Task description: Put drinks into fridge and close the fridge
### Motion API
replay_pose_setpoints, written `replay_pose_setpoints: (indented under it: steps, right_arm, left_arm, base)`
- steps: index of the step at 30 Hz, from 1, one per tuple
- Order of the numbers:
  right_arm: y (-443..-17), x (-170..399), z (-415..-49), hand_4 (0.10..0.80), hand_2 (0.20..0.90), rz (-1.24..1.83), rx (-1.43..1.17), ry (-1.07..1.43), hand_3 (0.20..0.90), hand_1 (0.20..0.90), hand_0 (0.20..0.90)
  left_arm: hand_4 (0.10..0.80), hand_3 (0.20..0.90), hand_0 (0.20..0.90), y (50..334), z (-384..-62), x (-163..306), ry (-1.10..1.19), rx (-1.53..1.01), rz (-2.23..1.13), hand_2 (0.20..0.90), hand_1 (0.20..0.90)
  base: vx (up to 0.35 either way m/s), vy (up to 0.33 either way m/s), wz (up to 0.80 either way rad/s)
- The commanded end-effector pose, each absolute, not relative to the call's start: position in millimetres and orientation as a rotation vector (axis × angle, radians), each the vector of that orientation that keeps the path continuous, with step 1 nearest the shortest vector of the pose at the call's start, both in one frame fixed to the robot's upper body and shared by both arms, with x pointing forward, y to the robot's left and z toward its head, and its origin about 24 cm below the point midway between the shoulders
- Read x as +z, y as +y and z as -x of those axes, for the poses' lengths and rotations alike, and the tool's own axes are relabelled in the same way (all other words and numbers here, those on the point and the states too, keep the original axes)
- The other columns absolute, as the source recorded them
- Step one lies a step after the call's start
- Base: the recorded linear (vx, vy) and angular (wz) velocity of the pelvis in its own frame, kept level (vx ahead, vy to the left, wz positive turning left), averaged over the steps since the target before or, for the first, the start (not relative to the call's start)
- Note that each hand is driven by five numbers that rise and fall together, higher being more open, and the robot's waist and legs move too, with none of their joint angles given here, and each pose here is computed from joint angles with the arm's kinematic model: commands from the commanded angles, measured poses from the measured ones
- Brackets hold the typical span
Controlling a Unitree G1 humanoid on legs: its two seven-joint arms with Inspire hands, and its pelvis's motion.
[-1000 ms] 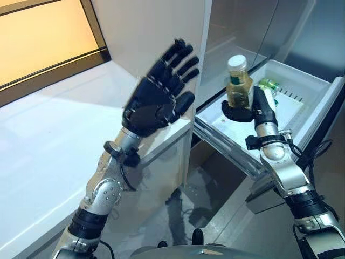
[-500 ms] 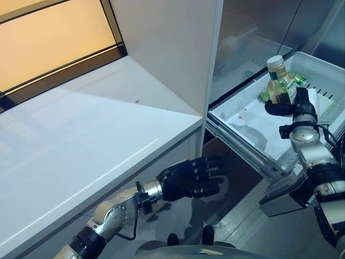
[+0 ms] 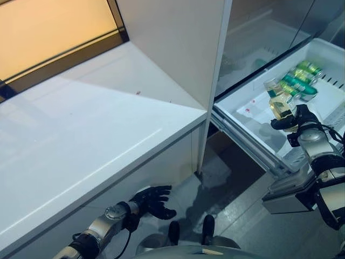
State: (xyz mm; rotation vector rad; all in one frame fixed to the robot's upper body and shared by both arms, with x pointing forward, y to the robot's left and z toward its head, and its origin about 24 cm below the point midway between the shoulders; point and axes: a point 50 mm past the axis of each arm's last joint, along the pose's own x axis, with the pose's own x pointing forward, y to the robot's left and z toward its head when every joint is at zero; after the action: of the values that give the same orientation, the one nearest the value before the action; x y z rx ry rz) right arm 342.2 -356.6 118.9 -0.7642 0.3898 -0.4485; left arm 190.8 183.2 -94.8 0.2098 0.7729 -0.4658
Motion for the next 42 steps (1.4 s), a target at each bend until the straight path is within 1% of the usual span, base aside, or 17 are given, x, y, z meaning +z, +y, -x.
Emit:
replay_pose_setpoints:
  steps: [1,3,8,13,16,17,18,19,20,29,35,38,42]
  right_arm:
    - [-342,228,-372,0.100,0.300,0.790,-0.505,0.067,0.200,0.300,0.300]
    - [-341,223,-375,0.100,0.300,0.781,-0.485,0.116,0.200,0.300,0.300]
    - [-342,214,-376,0.100,0.300,0.758,-0.439,0.209,0.200,0.300,0.300]
    - [-344,206,-375,0.100,0.300,0.803,-0.409,0.308,0.200,0.300,0.300]
    - [-350,200,-371,0.100,0.300,0.938,-0.379,0.409,0.200,0.300,0.300]
    - [-351,200,-371,0.155,0.347,0.963,-0.369,0.430,0.255,0.347,0.347]
    - [-351,200,-370,0.364,0.526,0.986,-0.355,0.461,0.464,0.526,0.526]
    - [-351,200,-370,0.630,0.754,1.000,-0.349,0.479,0.730,0.754,0.754]
    - [-350,200,-371,0.800,0.900,1.012,-0.343,0.491,0.900,0.900,0.900]
    - [-334,213,-380,0.800,0.900,1.029,-0.301,0.411,0.900,0.900,0.900]
    - [-324,219,-383,0.800,0.900,0.925,-0.273,0.342,0.900,0.900,0.900]
    - [-314,229,-385,0.800,0.900,0.791,-0.245,0.236,0.900,0.900,0.900]
    - [-298,245,-385,0.800,0.900,0.604,-0.228,0.027,0.900,0.900,0.900]
  left_arm:
    - [0.800,0.900,0.900,189,-199,-96,0.700,-0.429,-0.306,0.900,0.900]
    - [0.800,0.900,0.900,201,-193,-108,0.755,-0.346,-0.330,0.900,0.900]
    - [0.800,0.900,0.900,217,-181,-123,0.871,-0.223,-0.328,0.900,0.900]
    - [0.800,0.900,0.900,221,-178,-125,0.882,-0.178,-0.278,0.900,0.900]
    - [0.800,0.900,0.900,219,-183,-121,0.848,-0.186,-0.259,0.900,0.900]
    - [0.800,0.900,0.900,219,-185,-120,0.836,-0.189,-0.260,0.900,0.900]
    - [0.800,0.900,0.900,219,-187,-118,0.826,-0.195,-0.261,0.900,0.900]
    - [0.800,0.900,0.900,218,-189,-117,0.820,-0.198,-0.261,0.900,0.900]
    - [0.800,0.900,0.900,218,-191,-116,0.815,-0.202,-0.264,0.900,0.900]
    - [0.800,0.900,0.900,217,-194,-113,0.809,-0.228,-0.290,0.900,0.900]
    - [0.800,0.900,0.900,217,-191,-114,0.820,-0.224,-0.294,0.900,0.900]
    - [0.800,0.900,0.900,218,-191,-115,0.828,-0.215,-0.294,0.900,0.900]
    - [0.800,0.900,0.900,222,-185,-118,0.850,-0.196,-0.297,0.900,0.900]
  base:
    - [-0.082,-0.070,0.01]
    - [-0.061,-0.080,0.01]
    - [-0.022,-0.063,-0.01]
    - [-0.002,-0.007,0.00]
    - [-0.004,-0.004,0.01]
    - [-0.011,-0.012,0.03]
    - [0.000,0.000,0.00]
    - [0.000,0.000,0.00]
    - [0.000,0.000,0.00]
    - [0.000,0.000,0.00]
    - [-0.005,0.018,-0.01]
    - [-0.014,0.050,-0.02]
    - [0.003,0.053,-0.04]
